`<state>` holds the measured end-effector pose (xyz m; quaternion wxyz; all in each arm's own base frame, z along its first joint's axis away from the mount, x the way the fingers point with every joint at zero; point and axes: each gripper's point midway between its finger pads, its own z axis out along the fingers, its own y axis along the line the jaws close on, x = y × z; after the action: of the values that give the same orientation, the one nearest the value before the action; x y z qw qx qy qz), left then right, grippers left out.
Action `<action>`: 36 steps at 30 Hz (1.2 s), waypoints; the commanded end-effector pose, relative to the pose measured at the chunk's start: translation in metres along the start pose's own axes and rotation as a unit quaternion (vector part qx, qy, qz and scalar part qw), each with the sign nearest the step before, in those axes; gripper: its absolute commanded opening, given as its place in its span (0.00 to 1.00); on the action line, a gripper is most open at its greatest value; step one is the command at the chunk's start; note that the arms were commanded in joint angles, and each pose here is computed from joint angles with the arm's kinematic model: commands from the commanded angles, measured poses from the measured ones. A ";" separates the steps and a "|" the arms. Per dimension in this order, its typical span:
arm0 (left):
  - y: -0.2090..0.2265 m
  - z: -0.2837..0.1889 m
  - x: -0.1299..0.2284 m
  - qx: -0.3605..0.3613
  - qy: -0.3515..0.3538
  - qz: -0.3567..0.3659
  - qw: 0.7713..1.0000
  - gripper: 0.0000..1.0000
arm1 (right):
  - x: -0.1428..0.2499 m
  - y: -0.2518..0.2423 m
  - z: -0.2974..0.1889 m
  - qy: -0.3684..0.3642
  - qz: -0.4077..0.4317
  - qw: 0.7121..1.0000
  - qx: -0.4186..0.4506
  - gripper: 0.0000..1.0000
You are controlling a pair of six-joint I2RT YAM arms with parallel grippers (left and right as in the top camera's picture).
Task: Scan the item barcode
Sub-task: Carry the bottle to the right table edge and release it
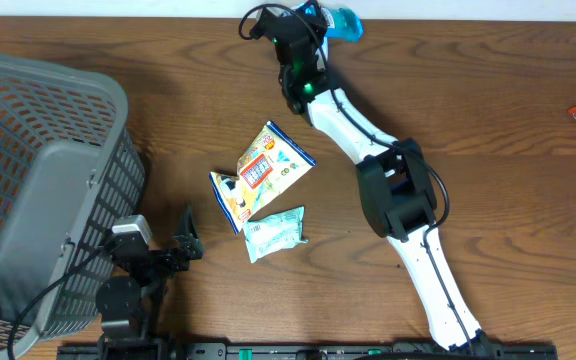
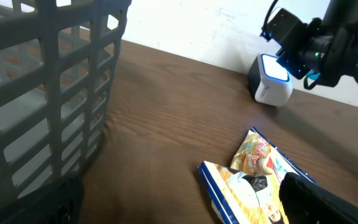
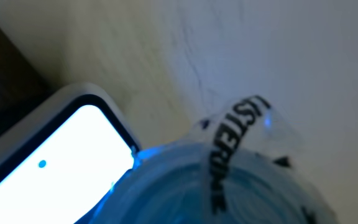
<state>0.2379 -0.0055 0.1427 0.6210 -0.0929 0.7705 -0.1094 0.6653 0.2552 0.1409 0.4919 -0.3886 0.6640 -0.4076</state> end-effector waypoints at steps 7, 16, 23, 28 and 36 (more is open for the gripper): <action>0.002 0.002 0.013 0.001 0.021 -0.002 1.000 1.00 | -0.020 -0.020 -0.010 -0.011 -0.005 1.000 0.024 0.01; 0.002 0.002 0.013 0.001 0.021 -0.002 1.000 1.00 | 0.061 -0.084 0.007 0.125 0.067 0.984 0.108 0.01; 0.002 0.002 0.013 0.001 0.021 -0.002 1.000 1.00 | 0.206 -0.113 0.016 0.325 0.078 0.933 0.136 0.01; 0.002 0.002 0.013 0.001 0.021 -0.002 1.000 1.00 | 0.303 -0.111 0.014 0.420 0.085 0.897 0.109 0.01; 0.002 0.002 0.013 0.001 0.021 -0.002 1.000 1.00 | 0.452 -0.098 -0.016 0.540 0.171 0.823 0.047 0.01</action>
<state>0.2379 -0.0055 0.1426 0.6209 -0.0930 0.7706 -0.1095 0.5750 -0.1593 0.0463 0.0848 -0.0777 0.8522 -0.5105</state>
